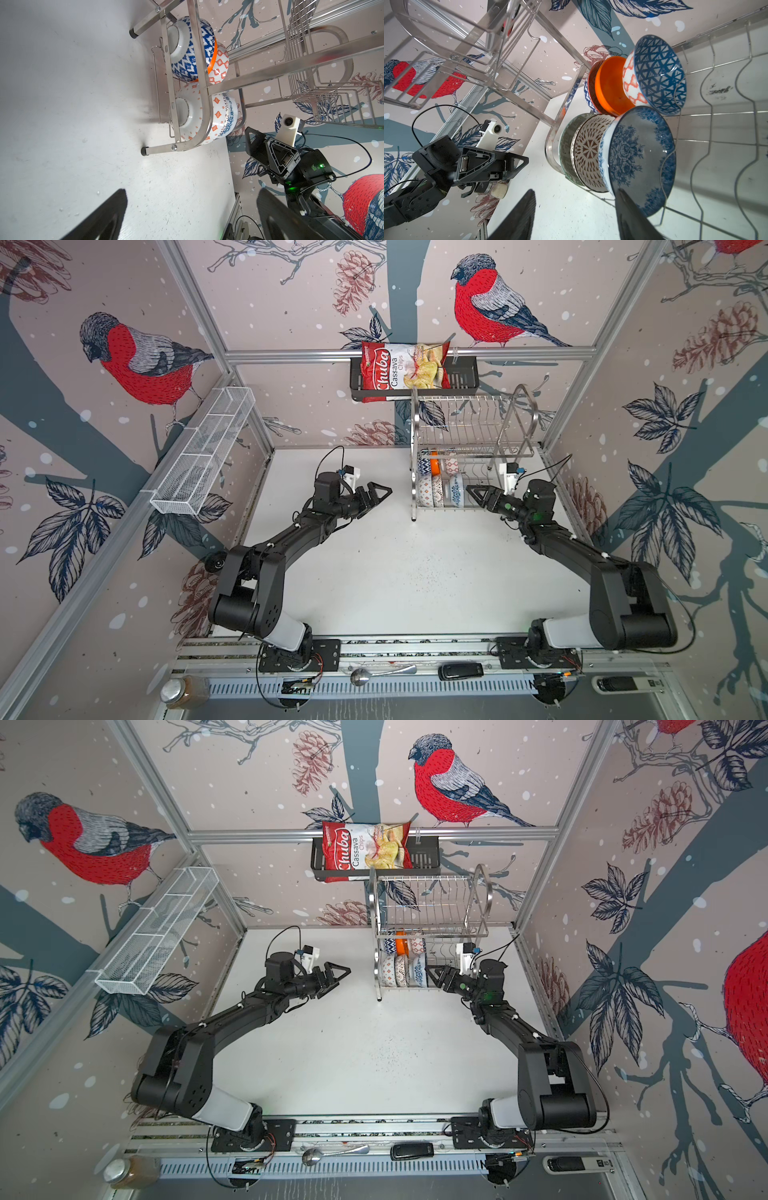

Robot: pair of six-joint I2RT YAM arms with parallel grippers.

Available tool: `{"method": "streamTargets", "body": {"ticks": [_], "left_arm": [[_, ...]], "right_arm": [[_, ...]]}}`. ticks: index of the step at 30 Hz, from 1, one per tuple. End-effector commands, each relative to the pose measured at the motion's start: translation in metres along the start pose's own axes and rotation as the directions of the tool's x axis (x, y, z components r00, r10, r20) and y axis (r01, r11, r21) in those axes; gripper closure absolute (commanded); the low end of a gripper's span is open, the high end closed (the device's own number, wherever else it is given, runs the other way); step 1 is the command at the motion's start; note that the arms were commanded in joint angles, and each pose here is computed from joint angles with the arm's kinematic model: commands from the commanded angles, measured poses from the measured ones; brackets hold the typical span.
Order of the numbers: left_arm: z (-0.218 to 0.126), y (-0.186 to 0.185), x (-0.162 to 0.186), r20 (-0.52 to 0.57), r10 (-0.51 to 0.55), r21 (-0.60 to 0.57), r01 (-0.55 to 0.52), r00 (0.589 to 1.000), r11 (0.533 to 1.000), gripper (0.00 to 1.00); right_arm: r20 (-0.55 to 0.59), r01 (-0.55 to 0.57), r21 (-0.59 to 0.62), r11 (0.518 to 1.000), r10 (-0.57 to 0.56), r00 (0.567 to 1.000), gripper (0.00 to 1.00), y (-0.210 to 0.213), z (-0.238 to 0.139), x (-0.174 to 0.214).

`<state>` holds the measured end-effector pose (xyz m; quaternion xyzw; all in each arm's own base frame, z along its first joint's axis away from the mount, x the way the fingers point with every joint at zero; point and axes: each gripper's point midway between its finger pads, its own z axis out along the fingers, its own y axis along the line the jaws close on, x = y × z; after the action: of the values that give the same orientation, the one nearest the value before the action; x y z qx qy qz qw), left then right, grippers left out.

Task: Load the bowls into the dish rack

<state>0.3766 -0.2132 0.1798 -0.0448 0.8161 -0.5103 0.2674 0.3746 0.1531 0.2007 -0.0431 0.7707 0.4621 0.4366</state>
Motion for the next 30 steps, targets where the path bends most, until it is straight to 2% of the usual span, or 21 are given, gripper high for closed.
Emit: {"method": "streamTargets", "body": {"ticks": [1,4,9,13,17,19,22,24,26,28,30], "left_arm": [[-0.002,-0.005,-0.005,0.016,0.04,0.002,-0.04,0.999,0.999,0.02],[-0.003,-0.006,-0.006,0.023,0.048,-0.004,-0.048,0.999,0.999,0.03],[-0.008,-0.012,-0.011,0.042,0.086,-0.015,-0.086,0.995,0.996,0.02],[-0.018,-0.021,-0.018,0.083,0.136,-0.034,-0.134,0.987,0.99,0.03],[-0.032,-0.034,-0.028,0.14,0.206,-0.058,-0.2,0.969,0.978,0.02],[-0.039,-0.039,-0.033,0.165,0.234,-0.069,-0.225,0.958,0.972,0.02],[-0.055,-0.047,-0.045,0.222,0.275,-0.092,-0.261,0.936,0.961,0.02],[-0.073,-0.052,-0.056,0.285,0.308,-0.123,-0.284,0.908,0.951,0.02],[-0.095,-0.056,-0.068,0.357,0.371,-0.195,-0.32,0.857,0.927,0.02],[-0.118,-0.056,-0.076,0.413,0.466,-0.31,-0.36,0.783,0.88,0.02],[-0.144,-0.054,-0.084,0.467,0.555,-0.436,-0.366,0.689,0.822,0.02]], "right_arm": [[0.021,0.022,0.017,1.0,-0.022,1.0,0.33,0.0,-0.009,-0.003],[0.056,0.025,0.077,0.997,-0.029,0.998,0.24,-0.005,-0.024,-0.005],[0.144,0.036,0.227,0.973,-0.07,0.987,0.0,-0.012,-0.06,-0.018],[0.22,0.013,0.401,0.916,-0.11,0.969,0.01,-0.033,-0.096,-0.027],[0.32,-0.075,0.517,0.853,-0.111,0.941,0.01,-0.052,-0.132,-0.031],[0.364,-0.124,0.576,0.808,-0.118,0.924,0.01,-0.063,-0.15,-0.03],[0.448,-0.234,0.656,0.717,-0.121,0.886,0.01,-0.089,-0.179,-0.03],[0.484,-0.291,0.693,0.659,-0.127,0.866,0.0,-0.106,-0.195,-0.028],[0.51,-0.334,0.721,0.608,-0.139,0.849,0.0,-0.12,-0.209,-0.027],[0.519,-0.354,0.735,0.579,-0.143,0.843,0.01,-0.129,-0.217,-0.025],[0.53,-0.354,0.75,0.558,-0.189,0.827,0.0,-0.134,-0.223,-0.026]]}}
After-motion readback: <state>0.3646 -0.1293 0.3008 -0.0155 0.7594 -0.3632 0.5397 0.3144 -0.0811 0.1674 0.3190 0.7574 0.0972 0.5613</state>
